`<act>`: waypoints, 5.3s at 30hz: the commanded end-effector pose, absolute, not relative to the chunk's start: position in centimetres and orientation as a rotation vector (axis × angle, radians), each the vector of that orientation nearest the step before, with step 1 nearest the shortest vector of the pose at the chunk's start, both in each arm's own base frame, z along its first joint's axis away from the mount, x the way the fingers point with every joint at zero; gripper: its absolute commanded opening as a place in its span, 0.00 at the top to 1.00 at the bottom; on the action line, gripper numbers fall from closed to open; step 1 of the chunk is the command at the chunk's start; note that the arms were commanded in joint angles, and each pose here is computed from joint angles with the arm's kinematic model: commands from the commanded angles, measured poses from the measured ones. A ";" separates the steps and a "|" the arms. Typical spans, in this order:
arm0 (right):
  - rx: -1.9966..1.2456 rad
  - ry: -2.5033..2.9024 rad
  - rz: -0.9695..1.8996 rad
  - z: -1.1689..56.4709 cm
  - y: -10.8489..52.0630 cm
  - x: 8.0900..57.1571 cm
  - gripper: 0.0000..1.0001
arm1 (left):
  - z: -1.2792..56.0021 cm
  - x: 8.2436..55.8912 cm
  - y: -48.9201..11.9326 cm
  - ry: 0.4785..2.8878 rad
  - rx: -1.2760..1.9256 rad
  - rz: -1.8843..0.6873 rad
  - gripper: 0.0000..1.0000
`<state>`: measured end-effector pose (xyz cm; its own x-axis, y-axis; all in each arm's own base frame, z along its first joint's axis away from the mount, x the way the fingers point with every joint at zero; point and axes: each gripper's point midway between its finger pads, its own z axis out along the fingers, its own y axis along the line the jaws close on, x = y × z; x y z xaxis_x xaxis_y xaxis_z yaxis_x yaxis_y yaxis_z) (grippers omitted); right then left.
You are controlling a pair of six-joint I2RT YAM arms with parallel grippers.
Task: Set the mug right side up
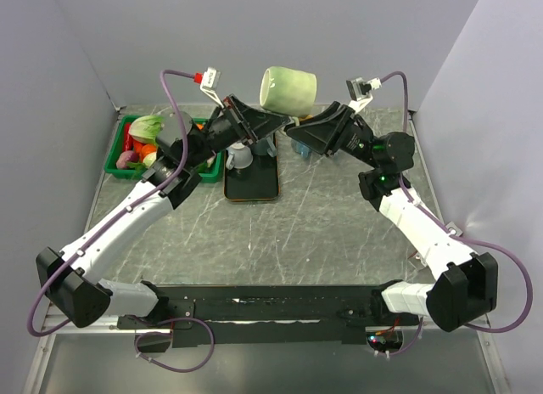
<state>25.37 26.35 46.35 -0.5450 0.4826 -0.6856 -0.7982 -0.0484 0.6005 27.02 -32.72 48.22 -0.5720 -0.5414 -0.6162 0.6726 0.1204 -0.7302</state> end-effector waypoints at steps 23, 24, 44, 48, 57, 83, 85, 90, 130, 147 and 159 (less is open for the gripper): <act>-0.324 1.268 1.748 47.9 26.8 27.1 1.00 | 52.0 25.0 -30.8 1.243 0.212 -1.582 0.24; -0.325 1.266 1.730 47.9 26.7 27.2 1.00 | 51.2 25.4 -30.9 1.284 0.199 -1.558 0.17; 0.022 1.584 0.822 42.6 13.8 36.3 1.00 | 42.2 33.1 -26.5 1.668 0.147 -0.803 0.04; 0.203 1.720 0.480 38.1 7.9 39.2 1.00 | 41.8 33.4 -26.0 1.683 0.141 -0.757 0.04; 0.398 2.041 0.107 26.0 1.1 42.6 1.00 | 40.3 33.9 -26.4 1.729 0.162 -0.739 0.04; 0.502 2.270 -0.006 13.7 -0.3 50.2 1.00 | 36.5 35.1 -26.7 1.854 0.169 -0.680 0.04; 0.505 2.277 -0.014 13.4 -0.3 50.4 1.00 | 36.3 35.2 -26.9 1.861 0.172 -0.683 0.04; 0.508 2.295 -0.020 12.0 -0.2 50.8 1.00 | 36.2 35.5 -27.0 1.871 0.173 -0.677 0.04; 0.491 2.245 0.017 18.3 1.2 47.9 0.00 | 28.2 40.5 -21.4 2.098 -0.091 -0.425 0.04; 0.419 2.148 0.426 26.5 6.3 41.3 0.12 | 16.2 47.0 -20.4 2.182 0.300 -0.191 0.02; 0.403 2.131 0.454 28.0 6.5 39.7 0.15 | 11.6 49.3 -19.8 2.253 0.367 -0.294 0.03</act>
<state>40.58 6.38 25.48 -0.5808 0.4358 -0.6876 0.1382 0.8851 0.4443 47.55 -18.48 9.80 -0.6762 0.1770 -0.7152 0.2984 0.9533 -0.0462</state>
